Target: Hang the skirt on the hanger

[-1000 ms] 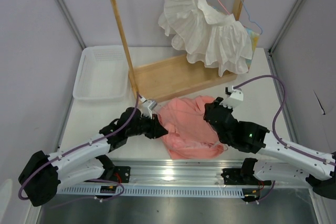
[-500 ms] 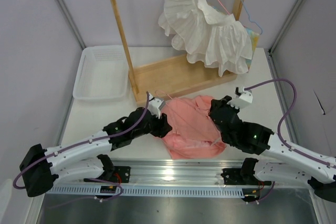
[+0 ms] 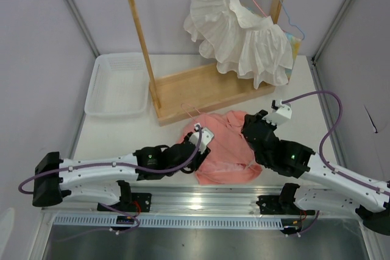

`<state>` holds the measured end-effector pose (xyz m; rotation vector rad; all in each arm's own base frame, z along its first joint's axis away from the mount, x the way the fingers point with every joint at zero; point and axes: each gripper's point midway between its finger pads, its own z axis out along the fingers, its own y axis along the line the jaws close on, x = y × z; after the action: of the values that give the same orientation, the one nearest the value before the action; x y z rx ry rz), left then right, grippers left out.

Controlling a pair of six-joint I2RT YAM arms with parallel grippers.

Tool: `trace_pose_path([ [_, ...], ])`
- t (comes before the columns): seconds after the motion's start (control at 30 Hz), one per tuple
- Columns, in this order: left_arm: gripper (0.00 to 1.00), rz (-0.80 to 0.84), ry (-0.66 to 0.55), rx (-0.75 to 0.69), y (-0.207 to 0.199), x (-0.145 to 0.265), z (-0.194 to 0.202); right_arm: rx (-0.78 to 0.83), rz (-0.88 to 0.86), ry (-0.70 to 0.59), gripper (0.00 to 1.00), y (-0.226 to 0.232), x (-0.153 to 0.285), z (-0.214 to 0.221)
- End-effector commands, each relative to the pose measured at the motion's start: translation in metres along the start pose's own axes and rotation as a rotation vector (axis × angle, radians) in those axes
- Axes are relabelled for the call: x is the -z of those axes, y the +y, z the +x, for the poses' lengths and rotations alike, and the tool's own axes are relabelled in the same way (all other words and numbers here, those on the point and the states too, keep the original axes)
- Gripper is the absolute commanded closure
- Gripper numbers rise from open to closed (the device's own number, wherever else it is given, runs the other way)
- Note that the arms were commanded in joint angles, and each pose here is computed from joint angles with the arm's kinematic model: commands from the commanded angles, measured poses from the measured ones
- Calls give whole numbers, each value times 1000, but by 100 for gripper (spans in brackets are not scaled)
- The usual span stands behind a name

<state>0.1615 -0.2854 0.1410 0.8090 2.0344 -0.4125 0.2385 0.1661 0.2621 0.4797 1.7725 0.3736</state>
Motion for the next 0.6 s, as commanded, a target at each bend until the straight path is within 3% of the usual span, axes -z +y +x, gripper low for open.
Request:
trace_pose_path([
  [0.0,48,-47,-94,-88,-1,30,-31,-61,9,-53,100,2,-2,-13],
  [0.1,48,81,-92,-82,-21,45,-31,-65,9,-49,100,1,-2,-12],
  [0.27,56,218,56,-95,-47,42,14,-67,11,-48,100,-1,-1,-12],
  [0.4,64,254,100,-87,-61,28,29,-66,10,-42,100,-2,-1,-9],
  [0.57,65,211,141,-105,-67,1,43,-66,9,-41,100,-2,-2,-9],
])
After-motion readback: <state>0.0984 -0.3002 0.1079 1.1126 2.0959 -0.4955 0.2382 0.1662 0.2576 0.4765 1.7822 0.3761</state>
